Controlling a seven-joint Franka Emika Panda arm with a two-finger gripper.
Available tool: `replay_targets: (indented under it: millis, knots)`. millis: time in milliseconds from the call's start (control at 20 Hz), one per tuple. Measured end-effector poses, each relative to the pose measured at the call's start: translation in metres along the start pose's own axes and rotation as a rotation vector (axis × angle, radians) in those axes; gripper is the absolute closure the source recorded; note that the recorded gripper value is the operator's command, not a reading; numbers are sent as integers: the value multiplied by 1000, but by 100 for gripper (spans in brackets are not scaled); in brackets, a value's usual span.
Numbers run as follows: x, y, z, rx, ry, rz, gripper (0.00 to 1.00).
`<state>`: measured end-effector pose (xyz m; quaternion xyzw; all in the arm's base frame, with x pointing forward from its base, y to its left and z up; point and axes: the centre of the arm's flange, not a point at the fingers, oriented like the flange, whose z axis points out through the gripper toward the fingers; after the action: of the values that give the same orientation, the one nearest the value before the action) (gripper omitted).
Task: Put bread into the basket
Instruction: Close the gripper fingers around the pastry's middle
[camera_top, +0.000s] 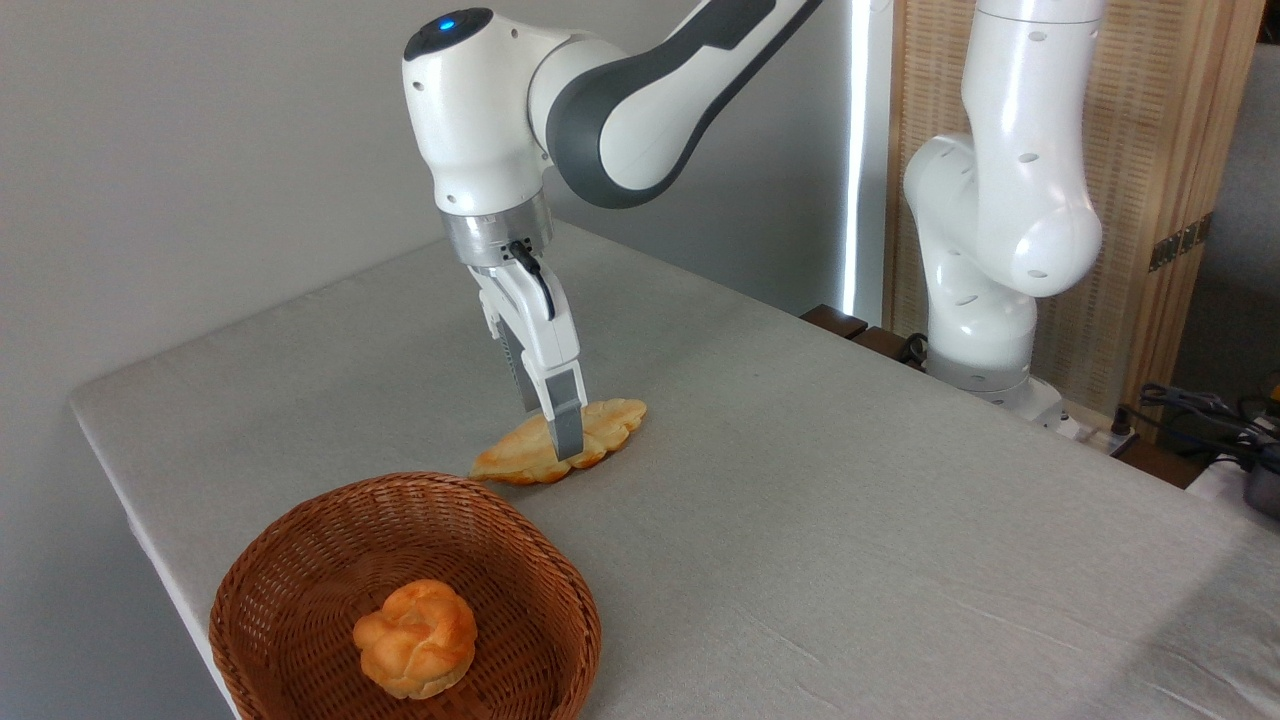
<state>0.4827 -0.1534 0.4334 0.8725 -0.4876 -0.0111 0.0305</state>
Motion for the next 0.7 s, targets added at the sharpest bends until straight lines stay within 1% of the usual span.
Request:
replay_targets:
  millis: [350, 600, 700]
  knots:
    - [2, -1, 14, -16, -24, 1, 0]
    - [4, 0, 16, -18, -27, 4, 0]
    - [4, 0, 16, -18, -27, 5, 14]
